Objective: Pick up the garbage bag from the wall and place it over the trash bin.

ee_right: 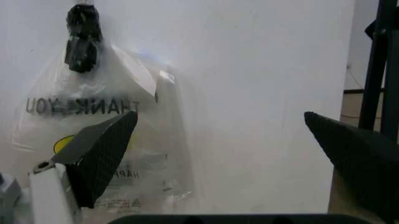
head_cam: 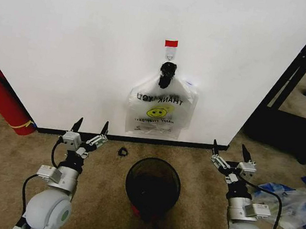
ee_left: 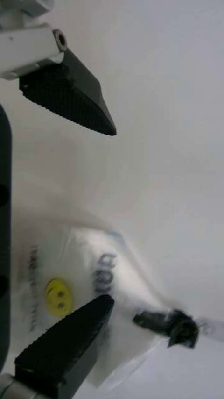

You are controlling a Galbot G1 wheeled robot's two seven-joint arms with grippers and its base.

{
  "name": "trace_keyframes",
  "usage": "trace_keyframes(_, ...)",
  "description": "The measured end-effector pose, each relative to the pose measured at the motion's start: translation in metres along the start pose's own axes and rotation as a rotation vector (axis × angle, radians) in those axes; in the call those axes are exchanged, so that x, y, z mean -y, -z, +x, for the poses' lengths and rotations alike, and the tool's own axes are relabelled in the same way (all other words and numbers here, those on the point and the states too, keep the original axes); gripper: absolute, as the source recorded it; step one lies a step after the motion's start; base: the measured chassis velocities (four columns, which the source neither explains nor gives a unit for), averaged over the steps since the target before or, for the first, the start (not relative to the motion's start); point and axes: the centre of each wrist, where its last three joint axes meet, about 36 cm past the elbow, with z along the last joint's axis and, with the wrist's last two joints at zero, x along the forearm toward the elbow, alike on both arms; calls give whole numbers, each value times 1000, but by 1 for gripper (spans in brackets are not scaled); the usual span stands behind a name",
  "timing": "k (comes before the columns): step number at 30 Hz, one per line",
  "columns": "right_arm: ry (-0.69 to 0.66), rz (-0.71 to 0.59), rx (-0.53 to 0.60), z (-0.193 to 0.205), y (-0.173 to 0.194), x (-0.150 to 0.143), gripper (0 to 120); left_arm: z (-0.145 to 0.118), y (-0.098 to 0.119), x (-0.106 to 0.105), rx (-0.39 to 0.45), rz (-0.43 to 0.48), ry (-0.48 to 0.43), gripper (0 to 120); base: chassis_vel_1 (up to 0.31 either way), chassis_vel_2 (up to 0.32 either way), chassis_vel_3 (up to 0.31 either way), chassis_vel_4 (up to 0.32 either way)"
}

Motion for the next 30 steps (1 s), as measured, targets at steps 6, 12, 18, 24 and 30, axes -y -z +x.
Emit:
trace_keyframes(6, 30, -2, -19, -7, -1, -4, 100, -1, 6, -14, 2, -32, 23, 100, 0, 0, 0, 0)
trace_keyframes(12, 58, -6, -13, -21, -7, -6, 100, 6, 1, -8, 18, -28, 35, 100, 0, 0, 0, 0)
trace_keyframes(18, 110, -114, 20, -35, -9, -17, 100, 28, -4, 1, 14, -39, 47, 100, 0, 0, 0, 0)
trace_keyframes(24, 144, -184, 25, -44, -15, -30, 100, 35, -3, 0, 20, -57, 58, 100, 0, 0, 0, 0)
trace_keyframes(30, 232, -311, 32, -76, -22, -50, 100, 37, -2, -3, 19, -83, 62, 100, 0, 0, 0, 0)
